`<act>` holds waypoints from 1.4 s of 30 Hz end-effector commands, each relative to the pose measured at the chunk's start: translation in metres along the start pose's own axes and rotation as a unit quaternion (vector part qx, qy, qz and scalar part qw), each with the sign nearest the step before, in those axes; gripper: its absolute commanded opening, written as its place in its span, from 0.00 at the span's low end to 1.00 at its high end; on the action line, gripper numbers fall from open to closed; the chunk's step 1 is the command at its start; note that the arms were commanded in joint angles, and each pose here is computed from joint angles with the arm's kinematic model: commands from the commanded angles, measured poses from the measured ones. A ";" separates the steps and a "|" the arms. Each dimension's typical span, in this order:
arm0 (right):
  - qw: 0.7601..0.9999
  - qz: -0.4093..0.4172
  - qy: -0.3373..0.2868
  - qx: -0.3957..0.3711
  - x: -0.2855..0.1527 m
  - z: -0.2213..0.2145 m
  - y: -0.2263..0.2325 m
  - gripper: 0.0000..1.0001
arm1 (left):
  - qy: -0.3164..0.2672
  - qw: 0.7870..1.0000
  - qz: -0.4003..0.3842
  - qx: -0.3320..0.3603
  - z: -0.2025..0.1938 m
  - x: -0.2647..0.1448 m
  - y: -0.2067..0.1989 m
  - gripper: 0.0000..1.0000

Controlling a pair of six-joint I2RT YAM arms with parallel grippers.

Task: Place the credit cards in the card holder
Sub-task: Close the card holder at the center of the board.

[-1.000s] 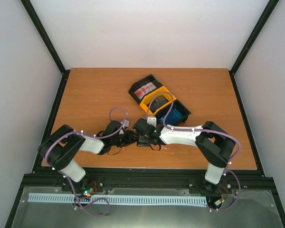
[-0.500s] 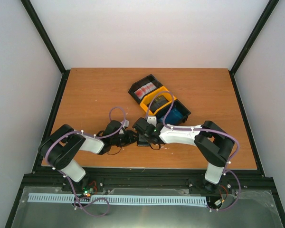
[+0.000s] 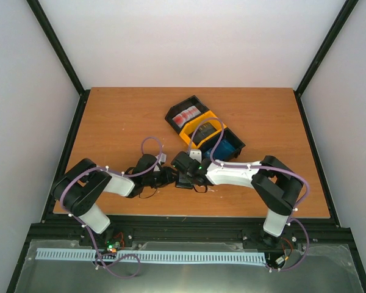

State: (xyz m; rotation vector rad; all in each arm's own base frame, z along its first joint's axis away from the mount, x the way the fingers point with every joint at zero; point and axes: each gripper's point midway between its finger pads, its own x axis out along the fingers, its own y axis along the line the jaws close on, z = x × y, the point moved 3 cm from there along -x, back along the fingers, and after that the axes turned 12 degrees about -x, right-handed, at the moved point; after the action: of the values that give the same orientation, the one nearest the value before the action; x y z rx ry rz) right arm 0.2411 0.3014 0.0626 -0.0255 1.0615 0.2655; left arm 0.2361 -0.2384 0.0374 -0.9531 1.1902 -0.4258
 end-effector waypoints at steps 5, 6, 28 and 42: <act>1.000 -0.005 0.027 -0.007 -0.006 -0.015 -0.005 0.09 | 0.020 0.984 0.167 -0.064 -0.024 -0.007 0.085 0.31; 1.000 -0.006 0.027 -0.007 -0.006 -0.015 -0.005 0.09 | 0.020 0.983 0.168 -0.064 -0.024 -0.008 0.086 0.31; 0.999 -0.031 0.033 -0.028 -0.012 -0.013 -0.007 0.16 | 0.020 0.983 0.169 -0.062 -0.023 -0.006 0.085 0.31; 0.996 -0.053 0.062 -0.041 -0.004 -0.025 -0.001 0.10 | 0.021 0.983 0.170 -0.063 -0.023 -0.006 0.086 0.31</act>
State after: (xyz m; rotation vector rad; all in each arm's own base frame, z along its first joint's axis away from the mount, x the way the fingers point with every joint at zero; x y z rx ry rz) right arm 0.2258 0.2980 0.0641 -0.1409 1.1335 0.2385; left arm 0.2377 -0.2392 0.0375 -0.9566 1.1907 -0.4209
